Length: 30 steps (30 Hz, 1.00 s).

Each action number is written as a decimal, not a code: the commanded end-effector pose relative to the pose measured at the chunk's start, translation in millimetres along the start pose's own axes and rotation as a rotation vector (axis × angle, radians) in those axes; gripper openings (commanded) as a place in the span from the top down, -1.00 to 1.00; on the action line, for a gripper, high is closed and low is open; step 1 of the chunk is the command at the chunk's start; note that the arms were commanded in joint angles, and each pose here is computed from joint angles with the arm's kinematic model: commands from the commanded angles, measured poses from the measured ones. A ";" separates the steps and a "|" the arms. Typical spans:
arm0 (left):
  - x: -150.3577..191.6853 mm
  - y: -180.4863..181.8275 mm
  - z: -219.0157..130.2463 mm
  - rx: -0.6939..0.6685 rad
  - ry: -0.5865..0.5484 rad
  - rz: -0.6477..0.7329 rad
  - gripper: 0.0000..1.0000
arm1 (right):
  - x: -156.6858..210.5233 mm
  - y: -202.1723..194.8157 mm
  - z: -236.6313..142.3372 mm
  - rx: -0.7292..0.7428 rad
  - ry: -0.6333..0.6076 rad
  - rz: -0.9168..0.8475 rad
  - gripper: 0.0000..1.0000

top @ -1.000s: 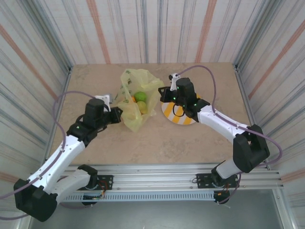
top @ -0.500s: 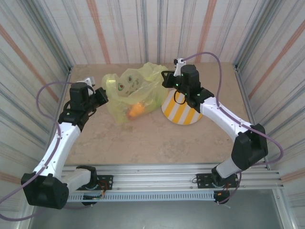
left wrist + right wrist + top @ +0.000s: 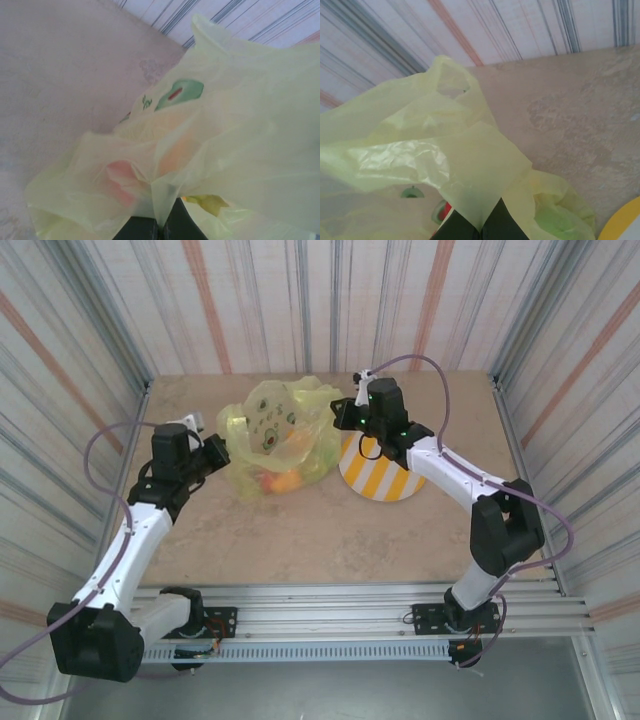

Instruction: Place the fruits into the plastic bag

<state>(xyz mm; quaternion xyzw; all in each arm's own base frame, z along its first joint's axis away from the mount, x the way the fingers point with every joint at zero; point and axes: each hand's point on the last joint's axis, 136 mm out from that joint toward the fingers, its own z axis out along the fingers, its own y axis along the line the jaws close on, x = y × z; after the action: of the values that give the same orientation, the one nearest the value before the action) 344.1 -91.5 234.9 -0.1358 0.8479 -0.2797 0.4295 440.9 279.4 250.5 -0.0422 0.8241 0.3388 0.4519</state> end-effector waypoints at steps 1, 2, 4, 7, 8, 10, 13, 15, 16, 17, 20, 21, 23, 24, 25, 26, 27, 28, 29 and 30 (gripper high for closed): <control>17.0 9.7 1.2 -0.006 0.051 0.020 0.94 | 7.5 -4.1 1.7 0.000 0.040 0.038 0.97; 20.1 11.4 1.3 -0.006 0.061 0.019 0.93 | 7.5 -5.3 -0.1 0.002 0.037 0.040 0.97; 22.1 11.6 -0.8 0.000 0.064 0.022 0.88 | 7.7 -6.6 -4.3 0.002 0.037 0.044 0.96; 19.9 11.3 -8.0 0.000 0.048 0.032 0.71 | 4.3 -3.5 -14.3 -0.015 0.035 0.044 0.91; 18.4 11.9 -10.9 -0.004 0.040 0.034 0.64 | 3.2 -1.5 -18.7 -0.023 0.033 0.041 0.88; 15.1 13.4 -16.3 -0.014 0.019 0.036 0.44 | 2.1 2.7 -26.6 -0.037 0.033 0.035 0.82; 10.6 19.1 -24.2 -0.043 -0.015 0.042 0.16 | 2.6 11.9 -39.7 -0.075 0.034 0.018 0.60; 7.9 26.4 -29.1 -0.076 -0.037 0.047 0.00 | 2.4 16.1 -49.2 -0.093 0.027 0.011 0.40; 6.1 31.3 -32.6 -0.099 -0.051 0.047 -0.06 | 1.6 18.3 -54.7 -0.099 0.020 0.002 0.27; 4.4 36.4 -35.9 -0.120 -0.066 0.043 -0.10 | 0.5 19.3 -60.2 -0.099 0.012 -0.008 0.13; -2.0 49.3 -46.7 -0.158 -0.117 0.008 -0.19 | -4.6 20.4 -77.2 -0.089 -0.020 -0.034 -0.20; -3.7 52.1 -50.3 -0.163 -0.135 -0.005 -0.21 | -6.6 20.1 -82.5 -0.082 -0.032 -0.044 -0.28; -6.9 57.2 -58.5 -0.173 -0.178 -0.030 -0.27 | -11.2 17.0 -94.6 -0.055 -0.059 -0.068 -0.43; -7.3 59.3 -61.9 -0.178 -0.196 -0.038 -0.31 | -13.2 13.8 -99.6 -0.037 -0.071 -0.076 -0.49; -8.6 61.5 -65.6 -0.185 -0.221 -0.044 -0.33 | -15.5 9.2 -104.7 -0.013 -0.085 -0.087 -0.54; -9.8 64.3 -69.9 -0.197 -0.247 -0.049 -0.40 | -17.3 2.9 -110.0 0.017 -0.096 -0.096 -0.59; -10.1 66.2 -73.0 -0.204 -0.269 -0.055 -0.46 | -18.6 -4.9 -113.7 0.052 -0.106 -0.103 -0.63; -10.5 69.6 -75.9 -0.214 -0.293 -0.066 -0.51 | -19.1 -13.6 -117.9 0.089 -0.114 -0.108 -0.68; -10.5 72.4 -78.1 -0.220 -0.314 -0.075 -0.57 | -19.1 -24.0 -121.9 0.128 -0.120 -0.110 -0.72; -10.0 75.1 -79.3 -0.224 -0.332 -0.082 -0.61 | -18.6 -33.7 -125.5 0.162 -0.124 -0.107 -0.74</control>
<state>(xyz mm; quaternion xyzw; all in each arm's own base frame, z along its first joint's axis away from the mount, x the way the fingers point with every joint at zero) 289.6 -13.7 236.8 -0.2242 0.8040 -0.1947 0.5151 372.8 204.7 312.6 -0.0479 0.7941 0.3148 0.5176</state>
